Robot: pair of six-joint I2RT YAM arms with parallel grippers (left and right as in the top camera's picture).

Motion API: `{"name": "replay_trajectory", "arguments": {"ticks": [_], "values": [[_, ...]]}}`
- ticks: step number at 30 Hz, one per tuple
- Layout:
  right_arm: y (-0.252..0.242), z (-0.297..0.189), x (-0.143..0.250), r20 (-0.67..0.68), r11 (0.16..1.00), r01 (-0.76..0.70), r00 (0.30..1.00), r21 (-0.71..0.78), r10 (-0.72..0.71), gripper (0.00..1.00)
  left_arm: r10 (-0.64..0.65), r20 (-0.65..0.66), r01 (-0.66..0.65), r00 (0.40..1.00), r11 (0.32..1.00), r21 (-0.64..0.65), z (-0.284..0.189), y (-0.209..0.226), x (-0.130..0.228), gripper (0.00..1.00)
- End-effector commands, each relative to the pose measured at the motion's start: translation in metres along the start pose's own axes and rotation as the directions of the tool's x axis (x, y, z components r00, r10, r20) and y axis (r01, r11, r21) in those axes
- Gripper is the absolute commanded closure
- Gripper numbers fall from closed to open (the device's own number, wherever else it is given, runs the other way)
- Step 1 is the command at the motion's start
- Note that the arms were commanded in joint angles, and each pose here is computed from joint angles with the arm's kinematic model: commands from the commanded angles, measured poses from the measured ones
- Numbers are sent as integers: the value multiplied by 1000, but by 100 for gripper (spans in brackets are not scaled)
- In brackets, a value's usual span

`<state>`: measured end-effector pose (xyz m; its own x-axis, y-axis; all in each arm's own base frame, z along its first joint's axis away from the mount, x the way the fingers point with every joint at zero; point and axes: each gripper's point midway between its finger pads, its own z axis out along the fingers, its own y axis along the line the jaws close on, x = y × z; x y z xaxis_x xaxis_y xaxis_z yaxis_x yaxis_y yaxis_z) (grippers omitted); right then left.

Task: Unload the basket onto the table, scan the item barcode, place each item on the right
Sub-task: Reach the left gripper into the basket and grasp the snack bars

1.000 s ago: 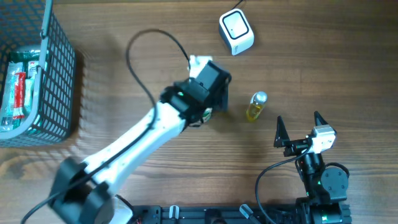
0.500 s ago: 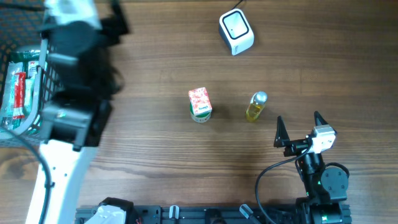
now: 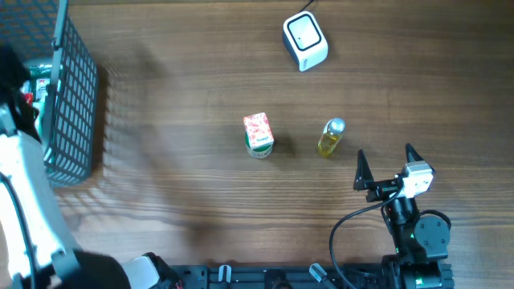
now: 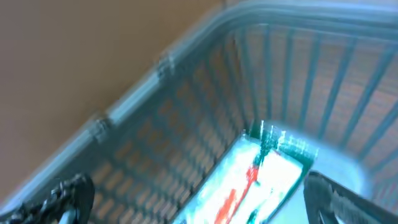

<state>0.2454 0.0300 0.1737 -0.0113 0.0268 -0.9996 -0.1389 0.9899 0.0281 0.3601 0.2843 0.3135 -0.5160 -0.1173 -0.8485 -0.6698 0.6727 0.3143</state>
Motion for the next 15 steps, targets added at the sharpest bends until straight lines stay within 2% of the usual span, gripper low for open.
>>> {"name": "replay_trajectory", "arguments": {"ticks": [1,6,9,11,15], "values": [[1,0,0,3,1000,9,1000,-6,-9,0,23,-103,-8,994,990,142,37,-17,35,0],[1,0,0,3,1000,9,1000,-6,-9,0,67,-210,-32,975,986,165,73,-14,77,0],[1,0,0,3,1000,9,1000,-6,-9,0,70,-249,-6,966,968,249,91,-22,99,0],[1,0,0,3,1000,9,1000,-7,-9,0,116,-258,-29,959,948,317,99,-30,112,0],[1,0,0,3,1000,9,1000,-6,-9,0,223,-290,-109,931,926,360,120,-29,144,0]]}}
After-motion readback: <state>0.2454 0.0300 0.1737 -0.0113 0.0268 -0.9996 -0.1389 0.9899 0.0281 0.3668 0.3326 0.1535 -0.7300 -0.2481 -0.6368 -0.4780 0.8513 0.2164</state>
